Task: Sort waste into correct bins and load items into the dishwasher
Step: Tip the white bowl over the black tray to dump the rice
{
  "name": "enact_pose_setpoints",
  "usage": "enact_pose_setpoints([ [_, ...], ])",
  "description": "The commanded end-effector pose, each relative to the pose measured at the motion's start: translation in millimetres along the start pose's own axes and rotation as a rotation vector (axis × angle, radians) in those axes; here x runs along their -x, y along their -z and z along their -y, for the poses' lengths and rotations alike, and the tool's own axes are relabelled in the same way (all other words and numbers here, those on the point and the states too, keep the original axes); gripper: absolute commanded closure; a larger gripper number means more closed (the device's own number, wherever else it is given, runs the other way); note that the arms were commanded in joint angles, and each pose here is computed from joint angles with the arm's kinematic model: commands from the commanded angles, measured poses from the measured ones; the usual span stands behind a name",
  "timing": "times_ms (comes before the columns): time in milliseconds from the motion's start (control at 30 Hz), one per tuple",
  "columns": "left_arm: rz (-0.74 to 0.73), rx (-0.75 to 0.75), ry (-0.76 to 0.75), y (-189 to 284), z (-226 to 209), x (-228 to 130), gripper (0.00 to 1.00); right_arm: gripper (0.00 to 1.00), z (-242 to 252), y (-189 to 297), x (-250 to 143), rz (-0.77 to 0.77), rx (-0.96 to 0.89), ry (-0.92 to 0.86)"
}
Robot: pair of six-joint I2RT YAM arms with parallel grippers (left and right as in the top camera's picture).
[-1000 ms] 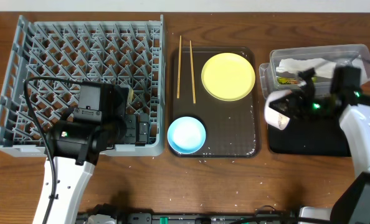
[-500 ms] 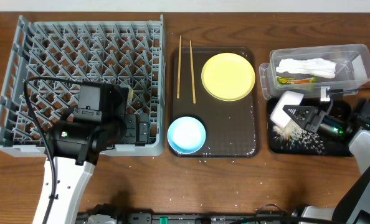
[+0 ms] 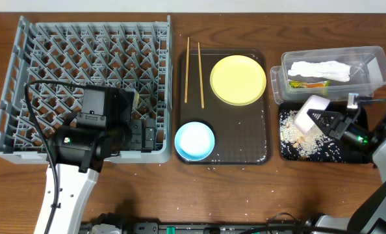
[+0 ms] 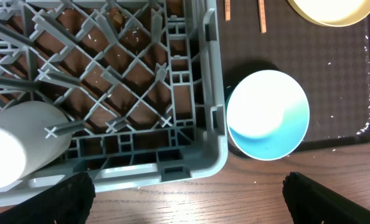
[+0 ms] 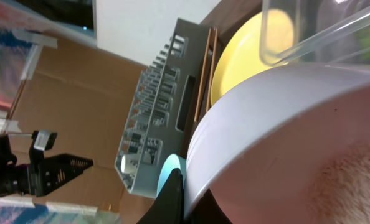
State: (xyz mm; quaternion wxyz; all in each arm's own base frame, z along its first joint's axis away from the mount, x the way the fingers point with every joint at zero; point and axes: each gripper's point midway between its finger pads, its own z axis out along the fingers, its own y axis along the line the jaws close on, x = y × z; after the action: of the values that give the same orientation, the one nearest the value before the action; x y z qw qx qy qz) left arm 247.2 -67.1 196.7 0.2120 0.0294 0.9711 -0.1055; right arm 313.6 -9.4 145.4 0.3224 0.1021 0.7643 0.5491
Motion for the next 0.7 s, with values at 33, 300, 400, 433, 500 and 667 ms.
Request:
enact_pose_setpoints([
  [33,0.027,0.005,-0.016,7,1,7,0.02,0.99,-21,7,5,0.030,0.122,0.018],
  [300,0.027,0.005,-0.016,7,1,7,0.02,0.99,11,7,6,0.030,-0.063,-0.158],
  [400,0.027,0.005,-0.016,7,1,7,0.02,0.99,-13,6,7,0.023,0.077,-0.101],
  [433,0.027,0.005,-0.016,7,1,7,0.02,0.99,-28,6,7,0.023,0.162,-0.020],
  [500,0.027,0.005,-0.016,7,1,7,0.02,0.99,-2,3,7,0.020,0.004,-0.103],
  [667,0.027,0.005,-0.016,7,1,7,0.02,0.99,-19,1,2,0.004,0.100,-0.058],
])
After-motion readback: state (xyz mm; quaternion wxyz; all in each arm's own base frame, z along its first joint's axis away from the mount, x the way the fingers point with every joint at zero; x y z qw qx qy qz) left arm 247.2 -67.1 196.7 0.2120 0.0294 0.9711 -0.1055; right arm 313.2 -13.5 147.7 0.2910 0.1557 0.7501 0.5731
